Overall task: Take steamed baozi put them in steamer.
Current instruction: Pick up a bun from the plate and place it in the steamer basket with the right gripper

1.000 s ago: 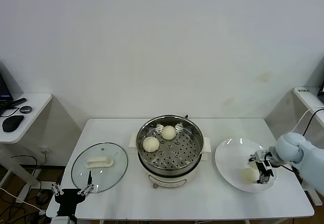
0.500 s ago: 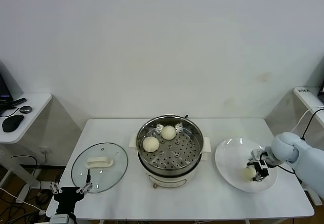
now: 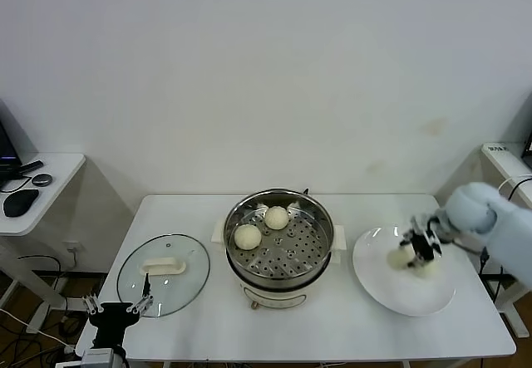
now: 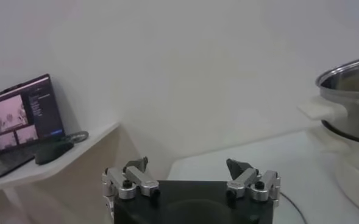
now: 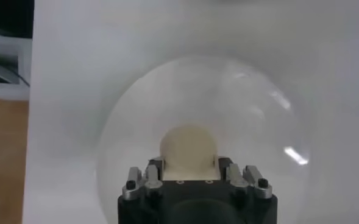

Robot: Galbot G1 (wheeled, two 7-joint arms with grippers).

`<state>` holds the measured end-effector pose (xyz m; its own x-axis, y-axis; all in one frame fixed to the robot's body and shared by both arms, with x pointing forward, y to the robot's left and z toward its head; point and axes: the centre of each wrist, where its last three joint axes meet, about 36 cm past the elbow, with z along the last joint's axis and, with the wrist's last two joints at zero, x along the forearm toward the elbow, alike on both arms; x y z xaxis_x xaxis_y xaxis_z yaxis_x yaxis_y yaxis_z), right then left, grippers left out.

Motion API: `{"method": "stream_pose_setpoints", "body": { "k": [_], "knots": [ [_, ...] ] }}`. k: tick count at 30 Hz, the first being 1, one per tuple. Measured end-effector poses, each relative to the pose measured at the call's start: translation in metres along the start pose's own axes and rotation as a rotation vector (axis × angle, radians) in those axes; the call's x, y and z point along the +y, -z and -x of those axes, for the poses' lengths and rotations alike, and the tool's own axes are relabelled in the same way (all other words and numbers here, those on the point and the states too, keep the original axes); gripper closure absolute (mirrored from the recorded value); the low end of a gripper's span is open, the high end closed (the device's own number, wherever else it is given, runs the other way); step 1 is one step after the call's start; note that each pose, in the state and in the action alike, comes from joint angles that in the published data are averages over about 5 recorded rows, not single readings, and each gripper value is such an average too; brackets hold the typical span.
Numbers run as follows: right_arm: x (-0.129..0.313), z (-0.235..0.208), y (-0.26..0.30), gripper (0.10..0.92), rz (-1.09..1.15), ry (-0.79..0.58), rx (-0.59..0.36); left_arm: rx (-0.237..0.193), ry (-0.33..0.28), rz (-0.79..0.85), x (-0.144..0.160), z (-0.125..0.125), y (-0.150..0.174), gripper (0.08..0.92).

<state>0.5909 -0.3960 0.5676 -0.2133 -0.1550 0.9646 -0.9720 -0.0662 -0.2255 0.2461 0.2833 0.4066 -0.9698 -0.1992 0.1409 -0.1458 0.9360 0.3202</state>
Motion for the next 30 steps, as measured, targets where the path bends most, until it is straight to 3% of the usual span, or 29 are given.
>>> {"method": "stream_pose_setpoints", "body": {
  "k": [5, 13, 21, 30],
  "knots": [
    [-0.041, -0.048, 0.044, 0.593, -0.08, -0.067, -0.057, -0.01, 0.0, 0.001, 0.001, 0.003, 0.002, 0.177],
    [-0.073, -0.094, 0.149, 0.593, -0.33, -0.1, -0.166, -0.022, 0.009, 0.005, 0.003, 0.006, 0.004, 0.177],
    [-0.064, -0.074, 0.236, 0.588, -0.655, -0.045, -0.219, -0.021, 0.024, 0.009, 0.007, 0.007, 0.004, 0.177],
    [-0.051, -0.032, 0.287, 0.574, -0.999, 0.019, -0.228, -0.01, 0.046, 0.011, 0.012, 0.004, 0.001, 0.177]
  ]
}}
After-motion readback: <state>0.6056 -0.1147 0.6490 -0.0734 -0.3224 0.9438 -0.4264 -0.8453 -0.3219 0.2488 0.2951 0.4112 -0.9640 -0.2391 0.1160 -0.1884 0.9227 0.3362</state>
